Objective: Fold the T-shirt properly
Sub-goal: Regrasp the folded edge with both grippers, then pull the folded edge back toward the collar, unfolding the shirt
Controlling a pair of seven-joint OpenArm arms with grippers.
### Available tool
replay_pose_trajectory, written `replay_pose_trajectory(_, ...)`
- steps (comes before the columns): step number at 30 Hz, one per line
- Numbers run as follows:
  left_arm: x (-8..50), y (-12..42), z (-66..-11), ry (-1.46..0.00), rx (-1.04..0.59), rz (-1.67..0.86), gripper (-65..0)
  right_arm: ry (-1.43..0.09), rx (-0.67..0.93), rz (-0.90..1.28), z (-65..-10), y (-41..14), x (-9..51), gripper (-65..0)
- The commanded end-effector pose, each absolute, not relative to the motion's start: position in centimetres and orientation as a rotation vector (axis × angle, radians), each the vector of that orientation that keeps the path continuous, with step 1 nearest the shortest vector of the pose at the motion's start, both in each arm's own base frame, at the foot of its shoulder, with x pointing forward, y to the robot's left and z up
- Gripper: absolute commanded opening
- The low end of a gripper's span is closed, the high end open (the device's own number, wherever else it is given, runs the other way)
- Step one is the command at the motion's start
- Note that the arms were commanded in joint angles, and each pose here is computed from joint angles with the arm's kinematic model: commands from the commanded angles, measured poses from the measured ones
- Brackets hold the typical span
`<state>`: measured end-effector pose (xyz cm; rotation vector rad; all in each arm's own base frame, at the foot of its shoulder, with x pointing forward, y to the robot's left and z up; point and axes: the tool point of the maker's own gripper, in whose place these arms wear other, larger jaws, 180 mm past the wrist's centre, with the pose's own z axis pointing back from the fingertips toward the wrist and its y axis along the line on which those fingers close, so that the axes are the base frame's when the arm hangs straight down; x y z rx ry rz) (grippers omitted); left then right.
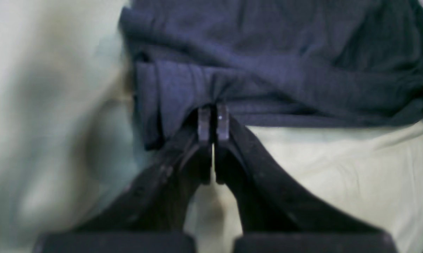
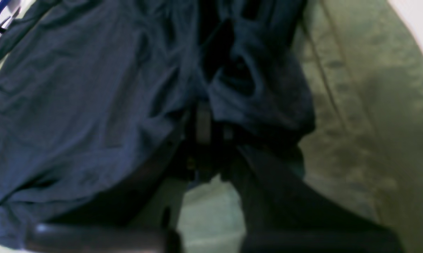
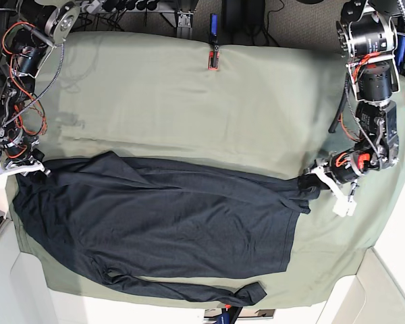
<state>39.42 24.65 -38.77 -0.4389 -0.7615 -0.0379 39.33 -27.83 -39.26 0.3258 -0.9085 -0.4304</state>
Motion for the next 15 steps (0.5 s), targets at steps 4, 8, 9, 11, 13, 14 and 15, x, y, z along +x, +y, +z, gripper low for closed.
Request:
replay_pose_trajectory(4, 40.8, 27.4, -33.4, -0.857, -0.39, -0.106, -65.0, -0.956, 0.366, -0.425, -36.8, -28.8, 40.2, -65.0)
replay_pose_trajectory(8, 39.8, 29.3, -31.3, -0.856, -0.34, -0.158, -65.0, -0.933, 0.413, -0.395, -36.0, -28.2, 39.1, -65.0)
replay_pose_trajectory(9, 39.4, 29.9, -31.0, -0.856, -0.321, -0.171, -65.0, -0.921, 0.419, -0.383, -35.8, -28.0, 38.7, -65.0)
replay_pose_trajectory(11, 38.3, 30.7, -30.8, -0.842, -0.282, -0.201, -65.0, -0.907, 0.413, -0.364, -35.8, -27.8, 37.7, -65.0)
replay_pose_trajectory(13, 37.0, 31.3, -30.9, -0.817, -0.247, -0.234, -65.0, -0.897, 0.401, -0.36, -36.3, -28.0, 36.5, -65.0)
replay_pose_trajectory(14, 36.2, 31.5, -31.2, -0.8, -0.231, -0.249, -65.0, -0.889, 0.4, -0.36, -36.6, -28.0, 35.9, -65.0)
replay_pose_trajectory(15, 35.3, 31.8, -31.4, -0.781, -0.218, -0.265, -65.0, -0.882, 0.4, -0.359, -36.8, -28.0, 35.2, -65.0)
